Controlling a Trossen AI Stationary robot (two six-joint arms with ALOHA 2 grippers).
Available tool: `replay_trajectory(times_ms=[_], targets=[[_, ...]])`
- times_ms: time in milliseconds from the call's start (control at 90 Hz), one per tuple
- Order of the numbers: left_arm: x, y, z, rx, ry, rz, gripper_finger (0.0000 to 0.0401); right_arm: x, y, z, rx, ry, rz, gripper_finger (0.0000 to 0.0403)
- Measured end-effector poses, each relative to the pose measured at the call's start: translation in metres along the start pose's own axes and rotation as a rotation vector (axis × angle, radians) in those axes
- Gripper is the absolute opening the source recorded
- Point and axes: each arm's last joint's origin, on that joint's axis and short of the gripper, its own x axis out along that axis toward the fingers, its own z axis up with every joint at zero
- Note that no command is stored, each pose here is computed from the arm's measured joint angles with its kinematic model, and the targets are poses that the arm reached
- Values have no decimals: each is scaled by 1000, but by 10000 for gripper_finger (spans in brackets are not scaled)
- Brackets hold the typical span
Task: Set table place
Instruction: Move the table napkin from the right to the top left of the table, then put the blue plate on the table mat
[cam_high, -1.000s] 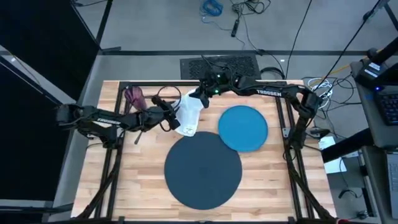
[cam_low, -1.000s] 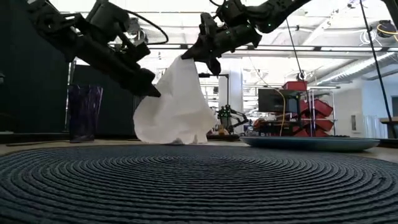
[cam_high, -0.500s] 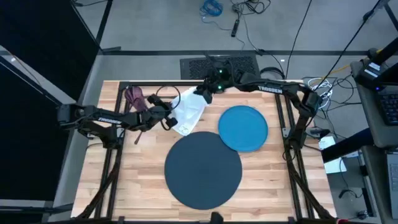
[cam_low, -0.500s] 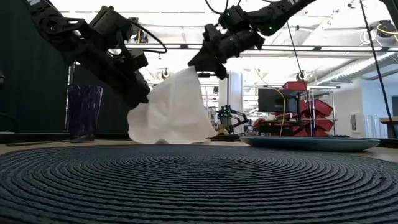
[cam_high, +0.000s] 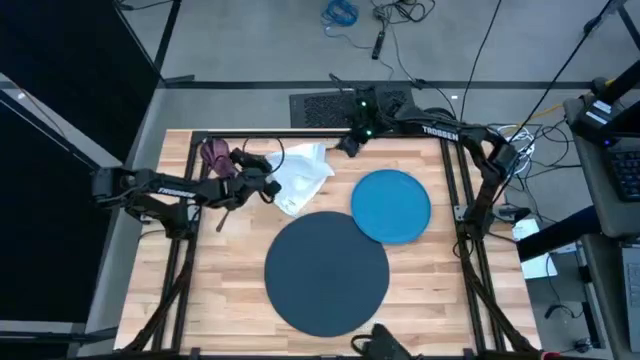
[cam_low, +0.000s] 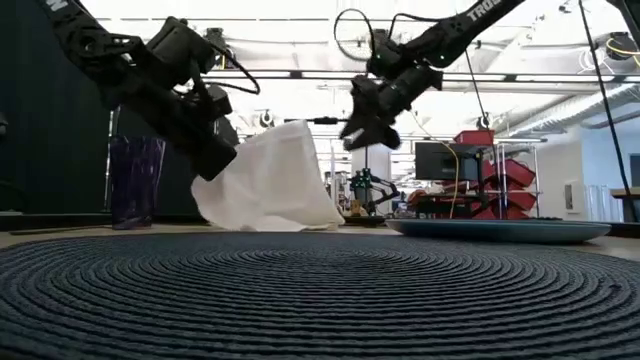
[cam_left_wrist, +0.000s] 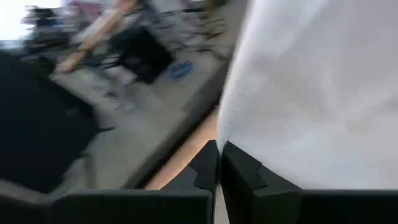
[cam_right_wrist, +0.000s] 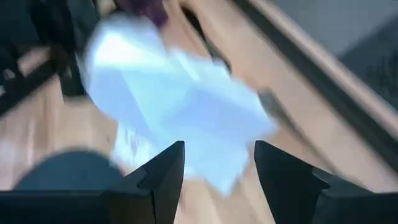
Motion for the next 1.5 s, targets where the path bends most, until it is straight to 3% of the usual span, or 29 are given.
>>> replay_trajectory(times_ms=[67,133,322,533,656,778,989,1233,1378,1500], targets=[[-5,2,2,8,-3,74,0,0,-2,-6,-3,61,-46,183],[-11,4,5,-4,-28,73,0,-1,-3,-10,-11,95,-76,183],[-24,14,18,-40,-131,-68,14,-1,-4,-8,-41,79,-91,183],[-29,17,22,-54,-184,-192,77,-2,-8,-7,-45,66,-97,183],[-29,17,21,-61,-178,-187,119,-5,-13,-10,-13,97,-107,183],[-28,20,20,-137,-150,-90,150,-9,-18,-18,26,176,-141,183],[-43,29,27,-195,-207,-85,169,-23,-22,-33,49,217,-240,183],[-71,51,38,-380,-382,-371,170,-52,-25,-74,135,164,-334,183],[-76,55,39,-389,-418,-448,169,-60,-22,-117,292,192,-353,183],[-75,56,41,-398,-432,-443,169,-59,-23,-154,365,256,-370,183]])
